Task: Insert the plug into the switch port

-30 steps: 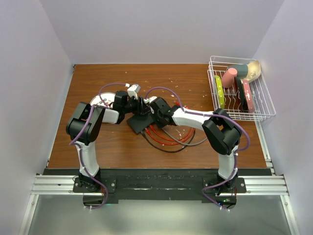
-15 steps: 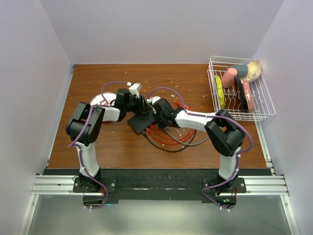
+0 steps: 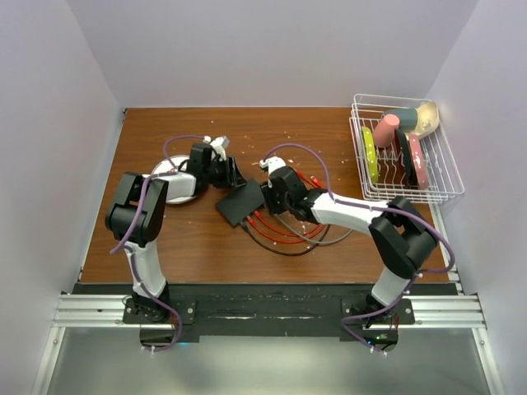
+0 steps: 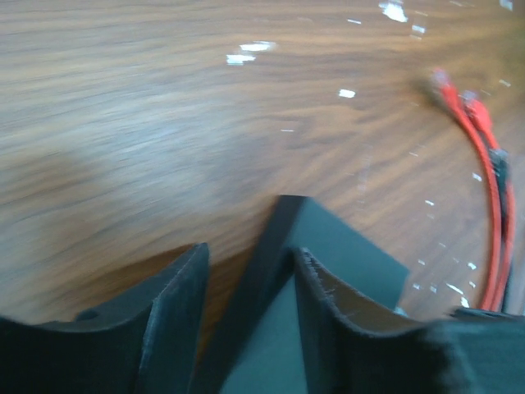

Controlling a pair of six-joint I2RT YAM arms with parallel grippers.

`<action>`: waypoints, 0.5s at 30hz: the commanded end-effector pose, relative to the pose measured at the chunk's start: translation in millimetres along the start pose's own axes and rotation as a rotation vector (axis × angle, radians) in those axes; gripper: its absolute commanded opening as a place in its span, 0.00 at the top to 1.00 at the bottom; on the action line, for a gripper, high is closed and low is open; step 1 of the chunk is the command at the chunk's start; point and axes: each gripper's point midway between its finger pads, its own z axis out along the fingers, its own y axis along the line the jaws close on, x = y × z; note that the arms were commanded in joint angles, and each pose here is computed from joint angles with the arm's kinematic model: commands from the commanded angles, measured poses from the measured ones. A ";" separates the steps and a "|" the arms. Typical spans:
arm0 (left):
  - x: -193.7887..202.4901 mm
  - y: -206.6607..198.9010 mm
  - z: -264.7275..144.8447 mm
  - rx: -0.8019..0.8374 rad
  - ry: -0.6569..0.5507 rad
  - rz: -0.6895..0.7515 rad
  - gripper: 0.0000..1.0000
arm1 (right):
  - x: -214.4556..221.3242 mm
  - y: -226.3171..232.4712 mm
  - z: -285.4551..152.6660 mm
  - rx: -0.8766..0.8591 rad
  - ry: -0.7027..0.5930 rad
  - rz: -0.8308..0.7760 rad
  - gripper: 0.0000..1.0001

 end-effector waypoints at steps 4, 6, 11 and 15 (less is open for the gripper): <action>-41.2 19.8 -30.4 -0.157 -0.091 -0.025 0.40 | -27.9 -9.8 -31.1 0.037 -0.094 0.043 0.47; -45.1 14.0 -39.6 -0.150 -0.111 -0.017 0.36 | -31.9 -10.7 -39.2 0.036 -0.109 0.046 0.43; -67.9 -20.3 -81.1 -0.079 -0.231 0.033 0.17 | -49.6 -10.5 -73.1 0.013 -0.173 0.061 0.23; -62.7 -35.9 -104.8 -0.042 -0.248 0.048 0.07 | -53.2 -11.7 -98.9 -0.006 -0.214 0.075 0.05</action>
